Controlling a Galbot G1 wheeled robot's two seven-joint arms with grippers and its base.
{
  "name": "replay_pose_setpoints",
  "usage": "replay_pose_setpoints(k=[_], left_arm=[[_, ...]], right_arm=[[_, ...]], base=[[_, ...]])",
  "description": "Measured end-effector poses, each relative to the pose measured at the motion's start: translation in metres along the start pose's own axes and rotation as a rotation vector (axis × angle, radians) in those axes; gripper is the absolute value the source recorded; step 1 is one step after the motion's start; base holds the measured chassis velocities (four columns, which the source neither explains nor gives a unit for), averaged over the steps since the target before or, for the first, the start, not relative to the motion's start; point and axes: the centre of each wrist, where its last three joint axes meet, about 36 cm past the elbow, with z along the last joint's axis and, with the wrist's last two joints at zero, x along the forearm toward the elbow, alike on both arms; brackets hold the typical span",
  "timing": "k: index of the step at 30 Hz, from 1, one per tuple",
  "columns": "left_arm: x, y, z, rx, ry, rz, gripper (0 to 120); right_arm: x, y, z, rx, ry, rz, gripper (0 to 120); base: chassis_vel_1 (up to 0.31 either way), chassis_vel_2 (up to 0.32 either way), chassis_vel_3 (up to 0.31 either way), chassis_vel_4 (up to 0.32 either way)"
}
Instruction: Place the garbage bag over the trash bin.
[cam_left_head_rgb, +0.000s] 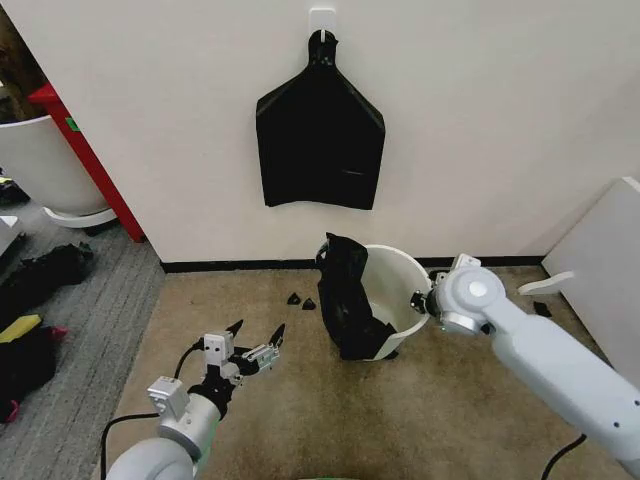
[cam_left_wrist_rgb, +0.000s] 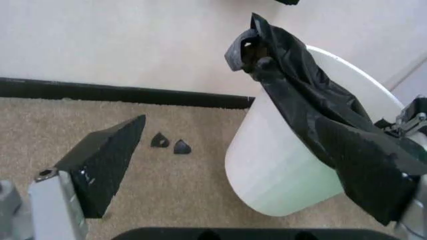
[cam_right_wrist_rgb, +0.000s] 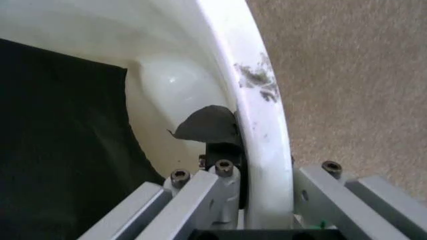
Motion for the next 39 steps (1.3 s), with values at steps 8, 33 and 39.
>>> replay_pose_setpoints(k=[8, 33, 39], left_arm=[[0.000, 0.000, 0.004, 0.010, 0.005, -0.003, 100], [0.004, -0.005, -0.001, 0.005, -0.007, 0.015, 100], [0.004, -0.007, 0.000, 0.003, -0.007, 0.025, 100]], right_arm=[[-0.010, 0.001, 0.027, 0.019, 0.008, 0.024, 0], [-0.016, 0.004, 0.041, -0.018, -0.004, 0.052, 38], [0.001, -0.002, 0.028, -0.032, -0.039, 0.028, 61]], base=[[0.000, 0.000, 0.000, 0.000], [0.000, 0.000, 0.000, 0.000], [0.000, 0.000, 0.000, 0.000]])
